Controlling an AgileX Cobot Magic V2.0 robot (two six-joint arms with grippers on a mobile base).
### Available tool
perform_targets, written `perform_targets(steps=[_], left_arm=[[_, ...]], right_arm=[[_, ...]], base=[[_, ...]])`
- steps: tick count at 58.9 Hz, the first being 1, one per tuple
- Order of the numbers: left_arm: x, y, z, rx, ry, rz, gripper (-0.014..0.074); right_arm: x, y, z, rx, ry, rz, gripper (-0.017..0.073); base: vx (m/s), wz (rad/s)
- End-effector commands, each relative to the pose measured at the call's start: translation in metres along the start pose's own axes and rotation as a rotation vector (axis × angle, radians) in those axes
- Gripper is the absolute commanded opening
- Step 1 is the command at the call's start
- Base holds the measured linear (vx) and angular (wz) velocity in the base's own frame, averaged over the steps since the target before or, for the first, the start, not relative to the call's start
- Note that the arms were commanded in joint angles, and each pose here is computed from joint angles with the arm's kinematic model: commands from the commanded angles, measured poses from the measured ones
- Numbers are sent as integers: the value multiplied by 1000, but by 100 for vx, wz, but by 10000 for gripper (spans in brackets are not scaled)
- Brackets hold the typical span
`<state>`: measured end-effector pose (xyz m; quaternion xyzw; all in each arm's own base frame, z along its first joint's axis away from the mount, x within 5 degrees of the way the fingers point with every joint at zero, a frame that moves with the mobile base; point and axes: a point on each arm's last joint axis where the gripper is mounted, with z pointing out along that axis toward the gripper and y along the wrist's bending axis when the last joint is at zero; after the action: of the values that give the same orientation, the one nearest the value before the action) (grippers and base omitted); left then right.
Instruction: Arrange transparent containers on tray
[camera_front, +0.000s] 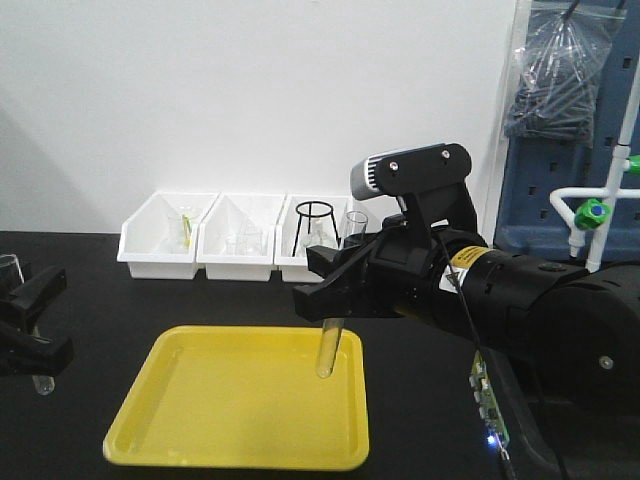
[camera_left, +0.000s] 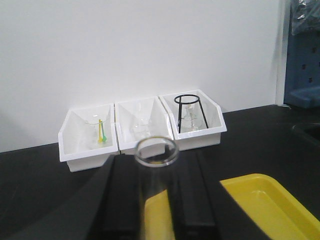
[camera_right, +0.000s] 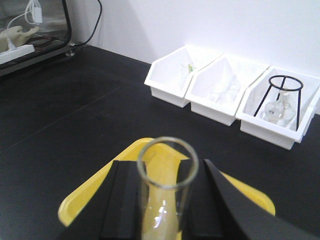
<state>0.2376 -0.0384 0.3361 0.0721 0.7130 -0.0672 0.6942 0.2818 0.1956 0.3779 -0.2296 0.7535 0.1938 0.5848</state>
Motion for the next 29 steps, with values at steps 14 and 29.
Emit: perform_targets(steps=[14, 29], left_arm=[[-22, -2, -4, 16, -130, -11, -6], [-22, -2, -4, 16, -130, -11, -6]], right_arm=[[-30, -1, -17, 9, -161, -13, -11], [-30, -1, -17, 9, -161, -13, -11]], base=[[31, -1], [25, -2]])
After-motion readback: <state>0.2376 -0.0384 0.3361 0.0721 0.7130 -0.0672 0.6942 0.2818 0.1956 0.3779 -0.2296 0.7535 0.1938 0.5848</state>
